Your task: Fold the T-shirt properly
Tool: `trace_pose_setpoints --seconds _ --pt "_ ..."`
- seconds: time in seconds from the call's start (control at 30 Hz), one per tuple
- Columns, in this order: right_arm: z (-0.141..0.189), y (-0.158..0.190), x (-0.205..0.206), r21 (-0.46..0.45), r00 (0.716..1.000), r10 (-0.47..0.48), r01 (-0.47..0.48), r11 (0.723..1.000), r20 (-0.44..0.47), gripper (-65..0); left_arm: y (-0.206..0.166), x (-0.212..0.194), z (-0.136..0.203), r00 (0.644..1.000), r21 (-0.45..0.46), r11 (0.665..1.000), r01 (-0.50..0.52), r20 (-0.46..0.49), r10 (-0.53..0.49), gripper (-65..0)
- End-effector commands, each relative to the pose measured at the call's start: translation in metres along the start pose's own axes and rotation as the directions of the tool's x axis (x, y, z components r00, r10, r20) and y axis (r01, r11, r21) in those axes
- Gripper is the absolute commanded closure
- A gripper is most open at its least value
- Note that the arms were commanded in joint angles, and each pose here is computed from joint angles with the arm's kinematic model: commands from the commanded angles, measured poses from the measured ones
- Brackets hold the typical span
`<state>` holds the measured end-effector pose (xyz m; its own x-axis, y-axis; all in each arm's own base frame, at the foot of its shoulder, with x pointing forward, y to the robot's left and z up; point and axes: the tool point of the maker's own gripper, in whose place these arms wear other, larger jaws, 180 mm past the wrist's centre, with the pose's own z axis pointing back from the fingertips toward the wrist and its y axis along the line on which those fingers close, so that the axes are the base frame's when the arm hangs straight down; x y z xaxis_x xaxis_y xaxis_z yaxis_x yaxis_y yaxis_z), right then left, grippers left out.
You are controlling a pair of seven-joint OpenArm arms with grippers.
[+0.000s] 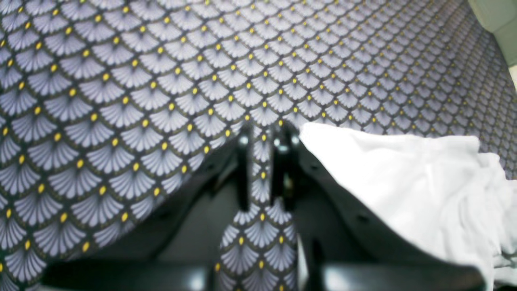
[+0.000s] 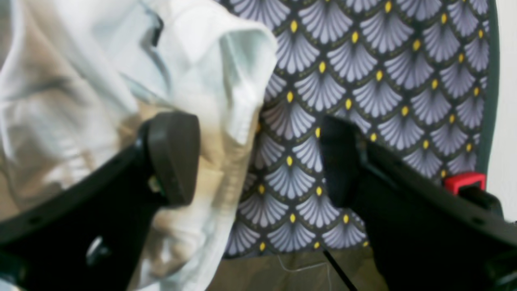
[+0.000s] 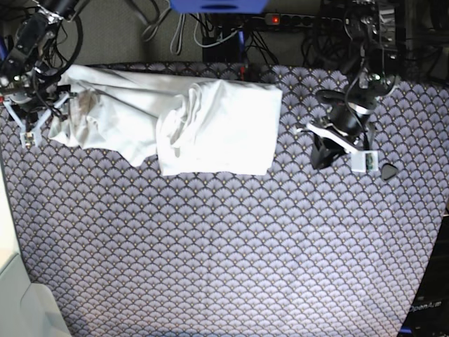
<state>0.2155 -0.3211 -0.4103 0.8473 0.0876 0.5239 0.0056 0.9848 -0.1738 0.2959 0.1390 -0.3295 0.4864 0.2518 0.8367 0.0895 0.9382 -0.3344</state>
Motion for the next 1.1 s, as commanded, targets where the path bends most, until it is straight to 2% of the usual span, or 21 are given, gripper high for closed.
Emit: trace_pose_setpoints --seconds 0.0,0.27,0.4,0.77,0.83,0.9,1.07 --pt "0.004 -0.005 0.011 -0.011 0.999 0.007 -0.006 1.000 0.039 -47.4 -0.005 0.016 0.001 0.999 -0.019 1.000 0.013 0.051 -0.012 -5.0" --pt "-0.003 0.028 0.001 0.057 1.000 -0.012 0.010 0.998 0.022 -47.4 -0.005 0.017 0.000 0.999 -0.019 1.000 0.013 0.053 -0.012 -5.0" --pt "-0.006 0.043 0.000 0.090 1.000 0.016 -0.017 0.996 0.015 -47.3 -0.005 0.017 0.000 0.999 -0.019 1.000 0.013 0.053 -0.012 -5.0" --pt "-0.007 0.052 -0.003 0.110 1.000 0.027 -0.027 0.994 0.007 -45.6 -0.005 0.017 0.001 0.998 -0.019 1.000 0.013 0.054 -0.012 -5.0" --pt "-0.007 0.055 -0.004 0.116 1.000 0.019 -0.020 0.993 0.006 -41.7 -0.005 0.017 0.001 0.998 -0.019 1.000 0.013 0.054 -0.012 -5.0" --pt "-0.007 0.055 -0.004 0.116 1.000 0.019 -0.020 0.993 0.006 -34.8 -0.005 0.017 0.001 0.998 -0.019 1.000 0.013 0.054 -0.012 -5.0" --pt "-0.020 0.071 -0.027 0.167 0.998 -0.017 0.027 0.986 -0.059 -14.0 -0.005 0.017 0.001 0.999 -0.019 1.000 0.013 0.053 -0.012 -5.0"
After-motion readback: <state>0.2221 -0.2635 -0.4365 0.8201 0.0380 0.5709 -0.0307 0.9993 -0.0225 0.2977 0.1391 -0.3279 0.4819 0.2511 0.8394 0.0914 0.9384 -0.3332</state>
